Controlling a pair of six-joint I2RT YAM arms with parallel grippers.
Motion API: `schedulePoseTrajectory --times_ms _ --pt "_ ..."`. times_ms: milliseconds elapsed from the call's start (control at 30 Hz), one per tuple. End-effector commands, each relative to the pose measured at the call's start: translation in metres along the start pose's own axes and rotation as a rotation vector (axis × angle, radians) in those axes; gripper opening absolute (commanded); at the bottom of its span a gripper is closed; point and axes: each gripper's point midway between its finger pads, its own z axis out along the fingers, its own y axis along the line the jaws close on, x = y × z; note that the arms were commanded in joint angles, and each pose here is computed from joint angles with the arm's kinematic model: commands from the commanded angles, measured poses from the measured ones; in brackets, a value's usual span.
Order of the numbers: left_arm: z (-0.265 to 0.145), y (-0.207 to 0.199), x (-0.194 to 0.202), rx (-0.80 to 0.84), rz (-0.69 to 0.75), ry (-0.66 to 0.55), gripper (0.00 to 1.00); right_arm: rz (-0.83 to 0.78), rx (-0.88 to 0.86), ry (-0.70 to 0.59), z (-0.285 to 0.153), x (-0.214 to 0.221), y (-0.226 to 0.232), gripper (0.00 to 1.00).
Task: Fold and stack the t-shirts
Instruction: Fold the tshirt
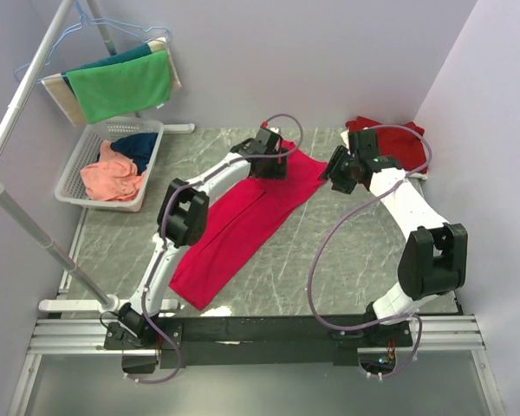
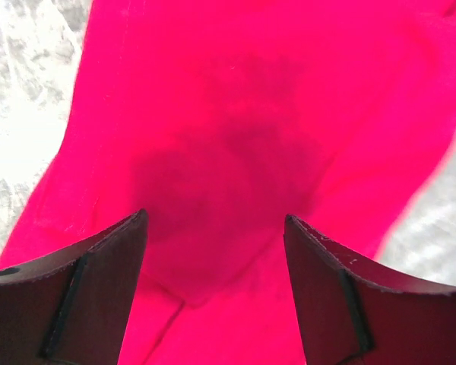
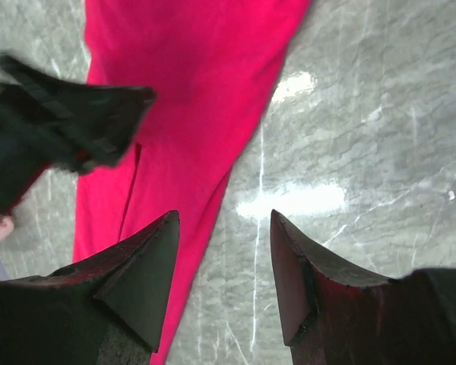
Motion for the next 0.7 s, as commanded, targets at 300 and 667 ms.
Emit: schedulePoseTrajectory --times_ms 300,667 --pt "0.046 0.053 0.049 -0.361 0.057 0.054 0.79 -0.046 -0.098 0.054 -0.029 0.032 0.009 0.57" --pt "0.047 0.140 0.016 -0.537 -0.152 -0.016 0.73 -0.160 -0.049 0.187 -0.015 0.085 0.011 0.56"
